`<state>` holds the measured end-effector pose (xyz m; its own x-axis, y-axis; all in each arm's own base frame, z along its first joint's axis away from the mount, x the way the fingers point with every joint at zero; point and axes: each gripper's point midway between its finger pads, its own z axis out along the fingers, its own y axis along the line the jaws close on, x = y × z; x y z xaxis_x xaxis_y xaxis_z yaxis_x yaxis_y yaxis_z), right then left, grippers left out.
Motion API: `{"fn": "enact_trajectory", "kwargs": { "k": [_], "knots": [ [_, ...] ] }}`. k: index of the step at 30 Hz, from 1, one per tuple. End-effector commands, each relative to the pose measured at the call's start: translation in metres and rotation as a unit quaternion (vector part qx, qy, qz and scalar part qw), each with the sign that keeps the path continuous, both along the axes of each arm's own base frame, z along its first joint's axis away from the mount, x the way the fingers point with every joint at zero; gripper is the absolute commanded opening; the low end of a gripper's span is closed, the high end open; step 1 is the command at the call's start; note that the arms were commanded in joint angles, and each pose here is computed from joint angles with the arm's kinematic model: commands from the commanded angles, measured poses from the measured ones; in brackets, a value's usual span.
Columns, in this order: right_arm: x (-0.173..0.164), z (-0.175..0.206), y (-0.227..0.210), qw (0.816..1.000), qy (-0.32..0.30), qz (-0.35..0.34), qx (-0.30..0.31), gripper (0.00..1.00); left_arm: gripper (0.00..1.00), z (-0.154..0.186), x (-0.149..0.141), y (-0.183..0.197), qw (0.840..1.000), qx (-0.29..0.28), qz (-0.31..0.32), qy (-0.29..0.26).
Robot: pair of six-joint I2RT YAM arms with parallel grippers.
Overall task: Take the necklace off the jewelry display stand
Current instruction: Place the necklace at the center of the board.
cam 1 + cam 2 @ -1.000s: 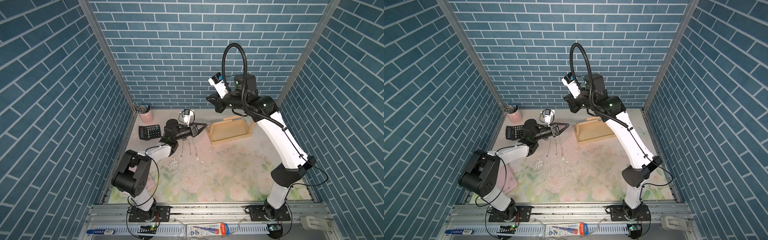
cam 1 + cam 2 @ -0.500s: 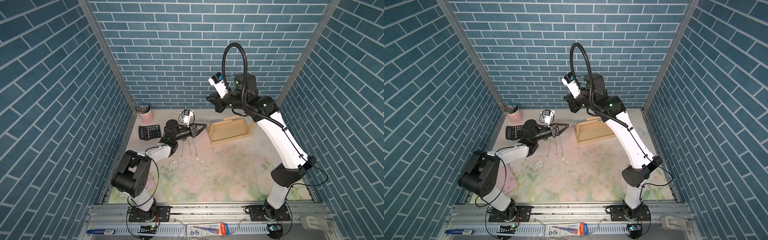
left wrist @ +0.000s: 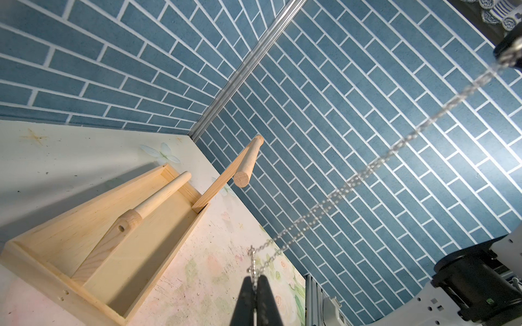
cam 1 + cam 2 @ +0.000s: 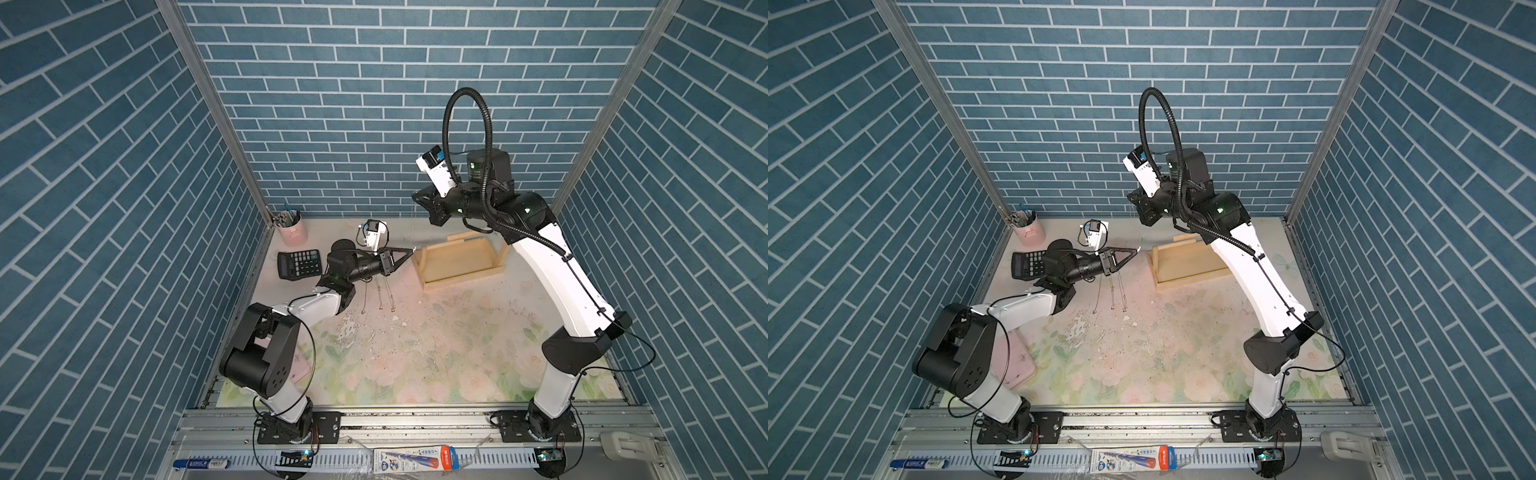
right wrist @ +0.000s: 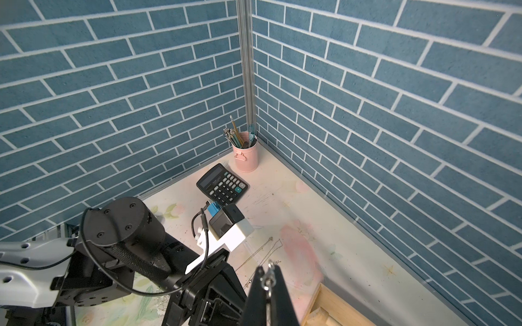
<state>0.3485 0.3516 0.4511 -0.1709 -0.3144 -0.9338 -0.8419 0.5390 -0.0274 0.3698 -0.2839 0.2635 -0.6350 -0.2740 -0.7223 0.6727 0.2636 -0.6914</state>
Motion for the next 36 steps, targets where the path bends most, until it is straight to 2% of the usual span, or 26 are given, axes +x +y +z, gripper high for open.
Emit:
{"fn": "enact_trajectory", "kwargs": {
  "k": [1, 21, 36],
  "knots": [
    [-0.005, 0.012, -0.005, 1.0, -0.027, -0.001, -0.001, 0.0, 0.02, 0.003, -0.004, 0.004, 1.0, 0.006, 0.001, -0.004],
    [0.002, -0.035, -0.002, 0.999, 0.032, -0.023, -0.01, 0.0, 0.0, -0.029, -0.03, 0.016, 0.994, 0.076, 0.003, 0.076],
    [0.013, -0.082, 0.026, 0.994, 0.107, -0.016, 0.021, 0.0, 0.0, -0.077, -0.052, 0.043, 0.973, 0.138, 0.014, 0.184]
  ]
}}
